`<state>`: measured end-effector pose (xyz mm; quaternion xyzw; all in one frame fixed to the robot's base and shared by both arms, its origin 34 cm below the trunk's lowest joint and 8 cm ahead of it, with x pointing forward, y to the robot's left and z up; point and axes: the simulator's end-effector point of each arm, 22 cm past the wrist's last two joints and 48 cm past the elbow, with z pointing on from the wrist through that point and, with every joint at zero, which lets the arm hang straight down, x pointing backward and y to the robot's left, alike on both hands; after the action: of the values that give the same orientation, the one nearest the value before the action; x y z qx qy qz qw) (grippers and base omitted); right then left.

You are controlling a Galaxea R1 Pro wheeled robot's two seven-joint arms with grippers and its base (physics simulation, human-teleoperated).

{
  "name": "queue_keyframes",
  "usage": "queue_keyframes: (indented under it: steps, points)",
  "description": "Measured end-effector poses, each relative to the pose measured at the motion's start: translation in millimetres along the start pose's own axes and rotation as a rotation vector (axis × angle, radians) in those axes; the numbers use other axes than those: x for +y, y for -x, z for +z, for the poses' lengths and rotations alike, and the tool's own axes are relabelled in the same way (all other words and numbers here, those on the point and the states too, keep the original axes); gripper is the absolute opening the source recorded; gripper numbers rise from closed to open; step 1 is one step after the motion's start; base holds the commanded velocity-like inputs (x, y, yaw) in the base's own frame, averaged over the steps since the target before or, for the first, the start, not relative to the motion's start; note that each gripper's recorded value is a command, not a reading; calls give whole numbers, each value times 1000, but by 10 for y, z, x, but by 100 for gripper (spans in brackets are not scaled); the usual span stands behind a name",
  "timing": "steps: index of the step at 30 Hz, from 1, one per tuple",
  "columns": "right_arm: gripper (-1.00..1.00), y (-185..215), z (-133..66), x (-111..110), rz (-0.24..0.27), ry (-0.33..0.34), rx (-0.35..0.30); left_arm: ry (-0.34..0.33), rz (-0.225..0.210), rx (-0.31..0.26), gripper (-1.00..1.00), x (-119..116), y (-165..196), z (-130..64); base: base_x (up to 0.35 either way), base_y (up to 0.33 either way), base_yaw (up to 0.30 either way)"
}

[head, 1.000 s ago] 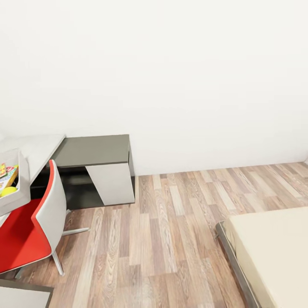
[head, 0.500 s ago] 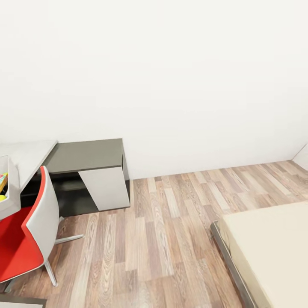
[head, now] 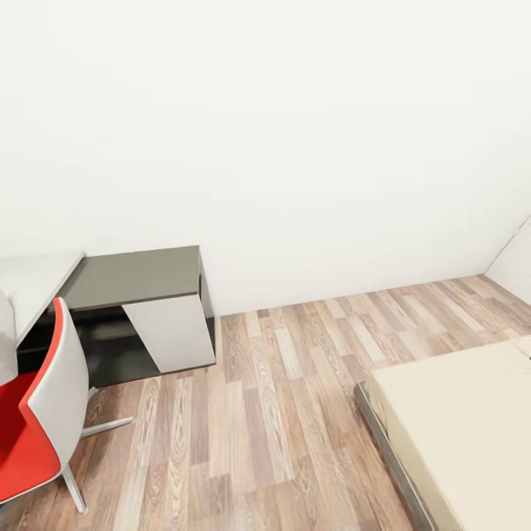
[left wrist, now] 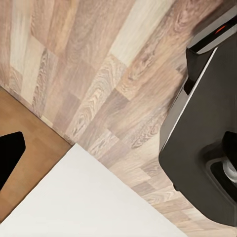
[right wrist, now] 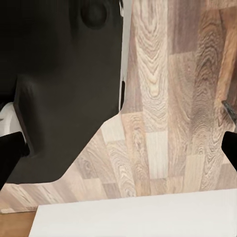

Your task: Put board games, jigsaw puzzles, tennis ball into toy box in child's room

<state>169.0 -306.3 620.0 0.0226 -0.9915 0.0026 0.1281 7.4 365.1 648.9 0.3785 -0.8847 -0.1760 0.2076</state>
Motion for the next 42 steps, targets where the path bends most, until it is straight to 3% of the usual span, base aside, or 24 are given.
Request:
queue_keyframes:
  steps: [20,42]
  points:
    - [100,-13,3,188,-143,-25,-16,-18,-4,-15,100,-61,58,-22,0,0,-77]
    - [100,44,-19,213,-160,-35,-39,-35,-7,-30,100,-120,114,-46,0,0,-4]
